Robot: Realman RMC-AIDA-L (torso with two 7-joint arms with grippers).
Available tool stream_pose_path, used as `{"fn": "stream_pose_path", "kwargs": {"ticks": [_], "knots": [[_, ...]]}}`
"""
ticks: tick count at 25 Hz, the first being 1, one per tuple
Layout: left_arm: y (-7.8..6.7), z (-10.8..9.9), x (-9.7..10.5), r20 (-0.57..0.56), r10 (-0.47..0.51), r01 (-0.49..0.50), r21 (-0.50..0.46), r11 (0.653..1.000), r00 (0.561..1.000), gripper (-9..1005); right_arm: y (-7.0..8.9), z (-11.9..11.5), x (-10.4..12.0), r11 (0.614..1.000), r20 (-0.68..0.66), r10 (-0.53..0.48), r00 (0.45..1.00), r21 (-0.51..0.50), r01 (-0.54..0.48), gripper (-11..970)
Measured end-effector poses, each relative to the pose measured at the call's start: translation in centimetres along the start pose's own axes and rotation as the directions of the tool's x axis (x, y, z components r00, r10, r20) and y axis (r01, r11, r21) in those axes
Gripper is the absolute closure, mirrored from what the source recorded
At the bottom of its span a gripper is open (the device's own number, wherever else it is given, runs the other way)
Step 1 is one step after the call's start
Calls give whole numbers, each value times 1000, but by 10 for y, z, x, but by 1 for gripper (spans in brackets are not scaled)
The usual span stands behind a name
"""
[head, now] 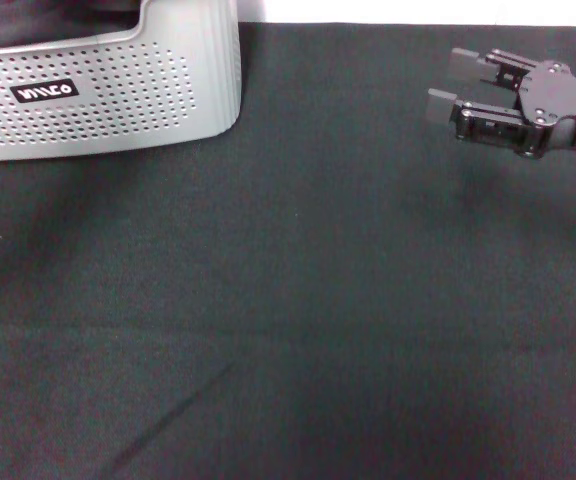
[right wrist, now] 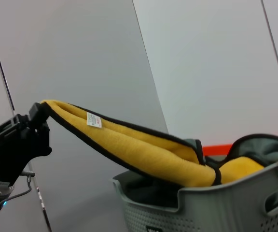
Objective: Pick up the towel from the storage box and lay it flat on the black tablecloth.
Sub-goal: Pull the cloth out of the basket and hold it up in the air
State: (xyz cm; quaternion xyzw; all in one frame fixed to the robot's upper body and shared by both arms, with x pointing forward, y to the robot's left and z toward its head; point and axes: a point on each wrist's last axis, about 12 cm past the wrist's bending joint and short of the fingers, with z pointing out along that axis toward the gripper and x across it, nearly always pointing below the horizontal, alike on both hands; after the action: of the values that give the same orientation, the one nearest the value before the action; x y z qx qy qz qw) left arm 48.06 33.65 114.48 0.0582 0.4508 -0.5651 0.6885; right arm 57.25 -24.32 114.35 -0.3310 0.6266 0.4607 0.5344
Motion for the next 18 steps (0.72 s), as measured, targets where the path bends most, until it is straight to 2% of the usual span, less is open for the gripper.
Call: {"fn": "stream_pose_path", "kwargs": {"ticks": [2,5,8,11,18], "knots": [[-1,4,0,-10,-70,70,19,997,998,949,0,1,0,1000,-7,22,1000,-5,-22,165],[-4,11,-2,-47,-118,120,63,991,992,949,2,1,0,999,-10,29,1000,-25,-29,166],[-9,19,-5,-86,-141,150,103,983,986,949,4,-1,1,999,-6,33,999,-37,-33,166],[-19,28,-15,-124,-162,183,181,966,979,949,5,-3,3,999,-5,38,999,-34,-38,165],[-31,34,-26,-157,-176,211,242,947,972,949,5,-5,4,999,-3,35,999,-31,-35,166]]}}
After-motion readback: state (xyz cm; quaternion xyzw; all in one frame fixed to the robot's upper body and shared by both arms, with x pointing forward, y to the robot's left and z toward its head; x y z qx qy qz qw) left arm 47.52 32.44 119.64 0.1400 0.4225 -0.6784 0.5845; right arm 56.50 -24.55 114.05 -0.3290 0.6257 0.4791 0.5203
